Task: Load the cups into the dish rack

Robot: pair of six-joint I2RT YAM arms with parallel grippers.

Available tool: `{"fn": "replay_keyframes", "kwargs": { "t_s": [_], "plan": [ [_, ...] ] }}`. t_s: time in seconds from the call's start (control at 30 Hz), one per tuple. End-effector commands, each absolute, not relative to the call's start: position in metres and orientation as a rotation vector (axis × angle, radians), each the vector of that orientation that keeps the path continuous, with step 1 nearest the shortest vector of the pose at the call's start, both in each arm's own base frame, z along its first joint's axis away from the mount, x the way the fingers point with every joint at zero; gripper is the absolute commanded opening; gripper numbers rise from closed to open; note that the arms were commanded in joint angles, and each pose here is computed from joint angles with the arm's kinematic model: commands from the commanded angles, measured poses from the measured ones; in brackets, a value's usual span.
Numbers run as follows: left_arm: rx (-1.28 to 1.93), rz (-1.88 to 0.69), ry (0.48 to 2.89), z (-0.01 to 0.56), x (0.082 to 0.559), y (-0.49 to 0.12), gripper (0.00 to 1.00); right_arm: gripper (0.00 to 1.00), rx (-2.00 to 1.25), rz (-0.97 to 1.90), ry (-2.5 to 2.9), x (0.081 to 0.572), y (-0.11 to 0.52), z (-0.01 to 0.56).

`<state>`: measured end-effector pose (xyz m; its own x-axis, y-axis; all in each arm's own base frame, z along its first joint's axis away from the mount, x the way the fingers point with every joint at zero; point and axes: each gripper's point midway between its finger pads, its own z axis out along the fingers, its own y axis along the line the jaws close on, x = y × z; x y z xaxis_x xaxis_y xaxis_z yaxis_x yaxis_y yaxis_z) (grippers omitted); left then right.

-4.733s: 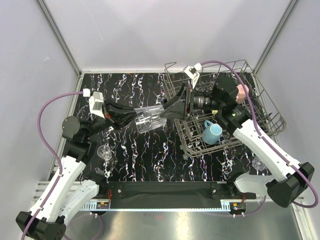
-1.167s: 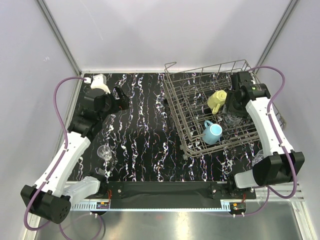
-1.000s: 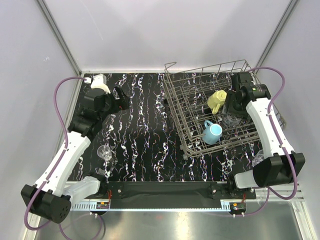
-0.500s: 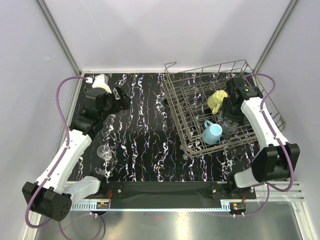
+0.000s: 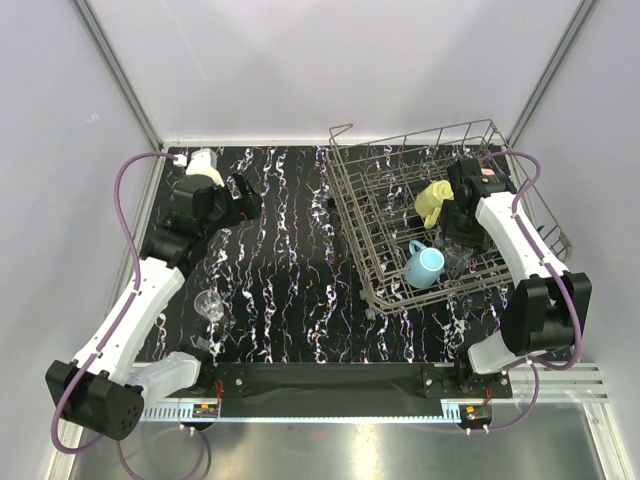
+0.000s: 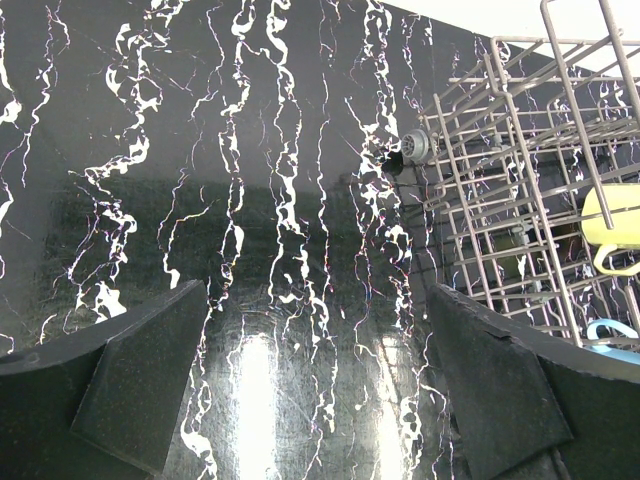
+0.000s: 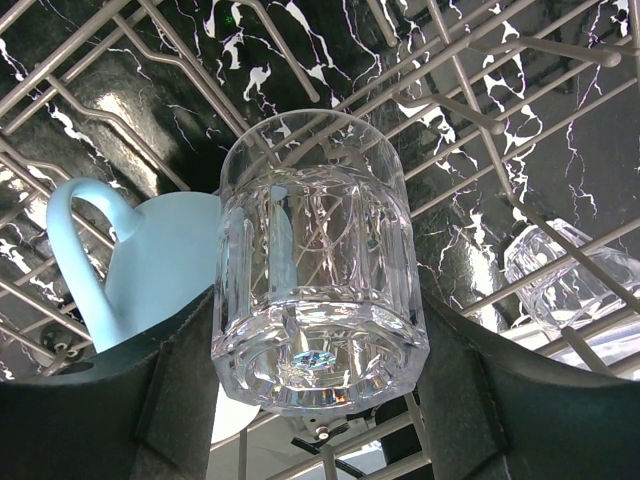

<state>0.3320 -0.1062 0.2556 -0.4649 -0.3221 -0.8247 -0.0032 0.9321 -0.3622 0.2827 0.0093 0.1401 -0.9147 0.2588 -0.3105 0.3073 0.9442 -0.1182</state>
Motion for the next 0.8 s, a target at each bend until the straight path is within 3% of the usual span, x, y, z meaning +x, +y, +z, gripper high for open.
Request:
{"fn": "replay_keyframes", "kwargs": {
  "t_s": [0.0,0.07,0.1,0.17,0.6,0.67,0.77],
  "plan": [
    [-0.233,-0.406,1.973,0.274,0.338,-0.108,0.99,0.72,0.403,-0.265,2.764,0.283,0.004,0.150],
    [-0.232,-0.404,1.971,0.275,0.339,-0.108,0.99,0.83,0.400,-0.278,2.761,0.281,0.002,0.152],
    [-0.235,-0.399,1.972,0.275,0.339,-0.107,0.99,0.95,0.401,-0.275,2.753,0.281,0.002,0.154],
    [-0.234,-0.395,1.968,0.276,0.338,-0.106,0.99,1.00,0.396,-0.275,2.739,0.282,0.001,0.158],
    [-0.183,-0.368,2.000,0.262,0.340,-0.117,0.98,1.00,0.299,-0.053,2.552,0.277,0.019,0.209],
    [-0.108,-0.366,2.003,0.265,0.336,-0.131,0.92,1.00,0.298,-0.047,2.520,0.276,0.018,0.218],
    [-0.075,-0.320,2.069,0.249,0.320,-0.139,0.90,1.00,0.278,0.026,2.493,0.271,0.026,0.229]
  ]
}}
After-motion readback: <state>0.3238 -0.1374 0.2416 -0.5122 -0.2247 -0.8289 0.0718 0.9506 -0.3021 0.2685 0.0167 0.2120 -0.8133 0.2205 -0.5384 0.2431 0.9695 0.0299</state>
